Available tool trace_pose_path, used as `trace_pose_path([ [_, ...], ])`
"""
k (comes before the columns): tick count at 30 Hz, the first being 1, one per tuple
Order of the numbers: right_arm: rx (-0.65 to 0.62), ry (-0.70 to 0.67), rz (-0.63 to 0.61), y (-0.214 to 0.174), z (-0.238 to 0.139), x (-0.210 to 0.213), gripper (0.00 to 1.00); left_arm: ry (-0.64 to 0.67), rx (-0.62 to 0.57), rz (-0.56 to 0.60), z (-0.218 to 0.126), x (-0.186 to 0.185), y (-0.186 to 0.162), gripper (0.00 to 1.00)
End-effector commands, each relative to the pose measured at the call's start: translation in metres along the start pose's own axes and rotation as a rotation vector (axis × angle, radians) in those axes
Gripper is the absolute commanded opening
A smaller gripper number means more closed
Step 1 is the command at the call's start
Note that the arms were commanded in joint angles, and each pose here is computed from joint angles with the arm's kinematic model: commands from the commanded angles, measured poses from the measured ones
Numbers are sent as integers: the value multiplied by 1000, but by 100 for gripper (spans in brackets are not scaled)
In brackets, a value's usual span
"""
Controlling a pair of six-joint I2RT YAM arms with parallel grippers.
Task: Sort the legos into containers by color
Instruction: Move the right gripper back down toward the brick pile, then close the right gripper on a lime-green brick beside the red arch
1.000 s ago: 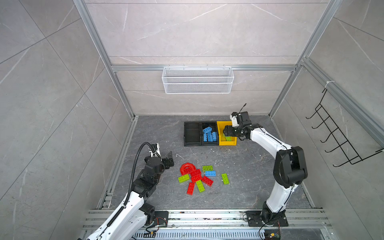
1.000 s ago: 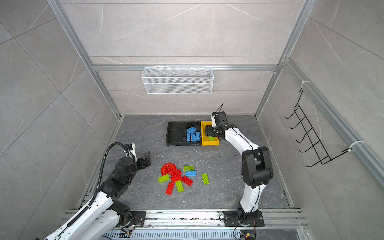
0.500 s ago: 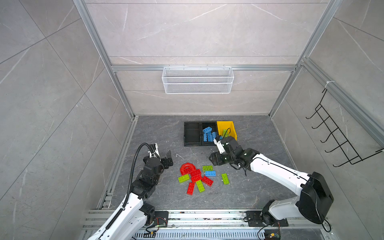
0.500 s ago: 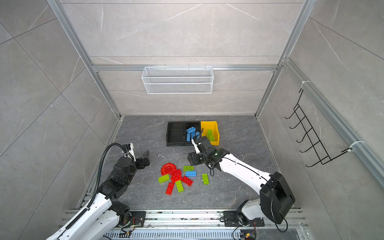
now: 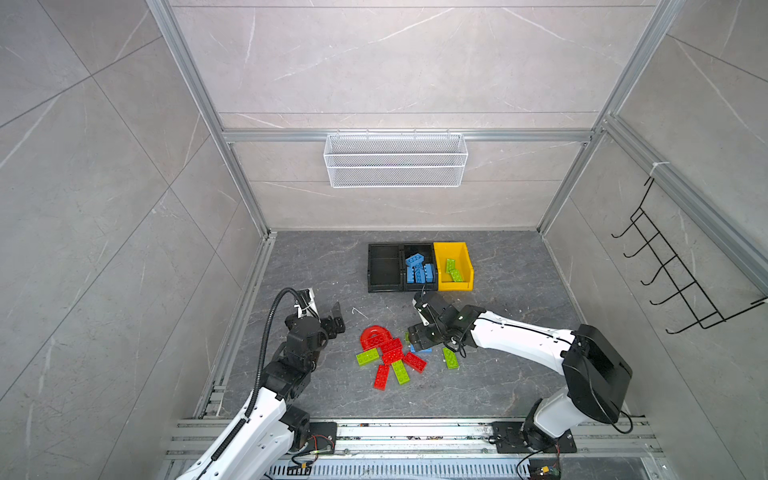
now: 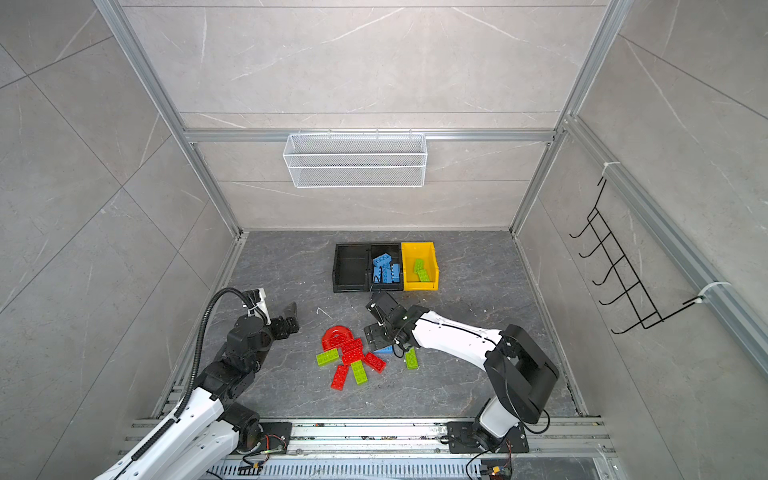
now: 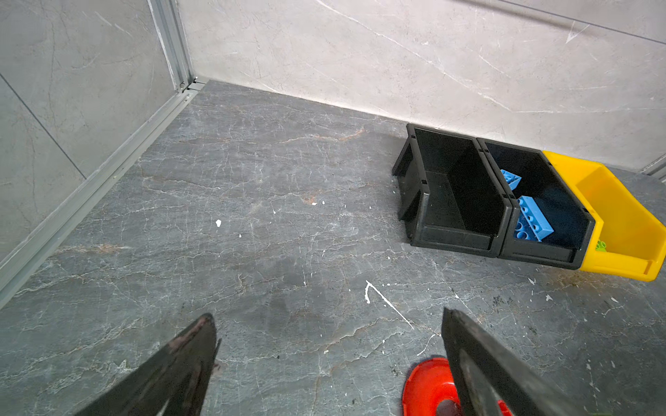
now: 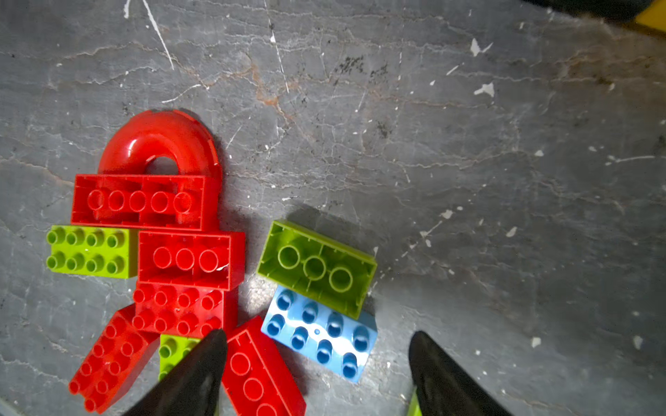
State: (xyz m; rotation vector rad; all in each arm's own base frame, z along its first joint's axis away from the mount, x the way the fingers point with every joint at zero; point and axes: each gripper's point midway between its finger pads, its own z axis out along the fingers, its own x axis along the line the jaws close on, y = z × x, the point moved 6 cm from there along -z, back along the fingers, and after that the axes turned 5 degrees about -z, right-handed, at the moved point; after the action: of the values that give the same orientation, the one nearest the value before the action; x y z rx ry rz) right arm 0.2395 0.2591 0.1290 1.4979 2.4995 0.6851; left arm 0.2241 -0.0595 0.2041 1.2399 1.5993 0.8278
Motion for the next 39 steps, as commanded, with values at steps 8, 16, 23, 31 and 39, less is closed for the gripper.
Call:
trace_pose_path([
  [8,56,-45,16,5,26,5,87,-10,-40,-51,-1,0,5,99],
  [16,101,-78,-5,5,45,5,87,-53,5,-46,6,-9,3,99],
  [23,116,-86,-17,6,55,6,85,-62,3,-47,6,-10,3,99],
  [31,142,-77,-23,3,67,7,81,-54,-4,-52,4,-8,4,99],
  [39,111,-114,-39,6,63,2,67,-51,-4,-53,4,-8,4,99],
])
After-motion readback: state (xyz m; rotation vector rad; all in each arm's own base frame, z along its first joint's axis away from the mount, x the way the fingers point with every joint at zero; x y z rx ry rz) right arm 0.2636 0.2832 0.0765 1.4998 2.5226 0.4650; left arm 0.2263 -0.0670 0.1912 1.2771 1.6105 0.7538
